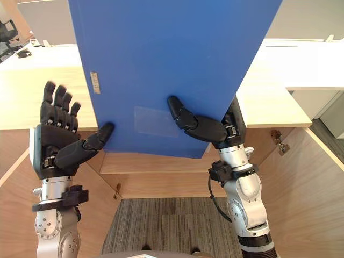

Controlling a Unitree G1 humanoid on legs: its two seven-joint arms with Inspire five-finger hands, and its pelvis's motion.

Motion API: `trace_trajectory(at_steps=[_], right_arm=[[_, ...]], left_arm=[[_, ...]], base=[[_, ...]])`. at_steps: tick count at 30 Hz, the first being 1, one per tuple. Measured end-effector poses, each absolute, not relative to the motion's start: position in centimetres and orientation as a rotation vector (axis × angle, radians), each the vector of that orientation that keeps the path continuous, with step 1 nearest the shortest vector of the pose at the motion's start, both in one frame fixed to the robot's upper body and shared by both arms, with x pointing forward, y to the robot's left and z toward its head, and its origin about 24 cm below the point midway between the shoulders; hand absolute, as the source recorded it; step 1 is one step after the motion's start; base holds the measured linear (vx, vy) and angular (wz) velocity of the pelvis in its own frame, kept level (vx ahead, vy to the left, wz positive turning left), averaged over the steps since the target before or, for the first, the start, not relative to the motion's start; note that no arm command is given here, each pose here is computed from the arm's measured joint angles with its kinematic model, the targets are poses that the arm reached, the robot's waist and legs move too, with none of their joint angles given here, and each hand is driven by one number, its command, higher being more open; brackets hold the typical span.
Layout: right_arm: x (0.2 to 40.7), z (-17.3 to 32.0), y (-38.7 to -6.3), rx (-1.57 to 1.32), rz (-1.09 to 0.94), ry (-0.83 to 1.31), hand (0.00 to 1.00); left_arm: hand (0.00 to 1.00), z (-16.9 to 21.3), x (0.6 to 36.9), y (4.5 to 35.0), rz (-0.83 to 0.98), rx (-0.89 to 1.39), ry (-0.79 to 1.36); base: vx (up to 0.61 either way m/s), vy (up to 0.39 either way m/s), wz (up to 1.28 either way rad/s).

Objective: Walk over to the cabinet, pick up the folder, carry it to the office cabinet, place the folder inside the office cabinet, then close the office cabinet door

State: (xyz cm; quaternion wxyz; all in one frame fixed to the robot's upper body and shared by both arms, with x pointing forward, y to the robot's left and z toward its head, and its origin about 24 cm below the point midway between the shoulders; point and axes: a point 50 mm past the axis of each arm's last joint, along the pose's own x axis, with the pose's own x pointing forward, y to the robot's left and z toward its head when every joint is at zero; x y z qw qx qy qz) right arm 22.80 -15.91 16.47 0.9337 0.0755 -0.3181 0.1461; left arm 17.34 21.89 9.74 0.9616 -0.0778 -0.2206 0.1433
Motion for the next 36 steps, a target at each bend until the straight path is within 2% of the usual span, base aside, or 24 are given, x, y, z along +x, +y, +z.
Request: trace_trajectory(at_steps=[3,8,13,17,19,24,28,33,36], right_arm=[[22.7,16.8,-16.7,0.167,0.244,-0.685,0.00],[22.7,16.9,-17.1,0.166,0.213,-0.695,0.00],[22.7,16.2,-15.1,0.149,0.305,-0.652,0.00],[22.8,13.3,-11.8,0.071,0.491,-0.511,0.00],[23.0,11.8,-10.2,-0.001,0.560,-0.449,0.00],[25.9,9.7,-6.7,-0.320,0.689,-0.382,0.00],[27.5,8.9,-6.8,-0.463,0.663,-0.349,0.00],[29.9,9.7,-7.6,-0.447,0.533,-0.327,0.00],[31.1,11.6,-8.7,-0.279,0.422,-0.352,0.00]], left_arm=[[1.00,5.7,16.5,23.8,0.484,-0.143,-0.247],[1.00,0.2,14.1,24.6,0.594,-0.125,0.039],[1.00,-6.8,10.9,24.1,0.606,-0.123,0.409],[1.00,-11.9,7.4,22.4,0.477,-0.071,0.741],[1.00,-13.1,7.0,21.9,0.445,-0.070,0.815],[1.00,-12.7,12.2,23.0,0.382,-0.019,0.761],[1.00,-11.6,15.3,22.9,0.385,-0.037,0.667],[1.00,-9.8,19.1,22.2,0.353,-0.055,0.553],[1.00,-8.3,21.0,22.1,0.347,-0.069,0.466]], base=[[-0.02,-0.015,0.10],[-0.01,-0.008,0.08],[-0.01,-0.001,-0.02],[-0.01,0.009,-0.12],[-0.07,0.009,-0.13],[-0.22,-0.010,-0.11],[-0.21,0.024,-0.08],[-0.13,0.005,0.01],[-0.11,-0.020,0.12]])
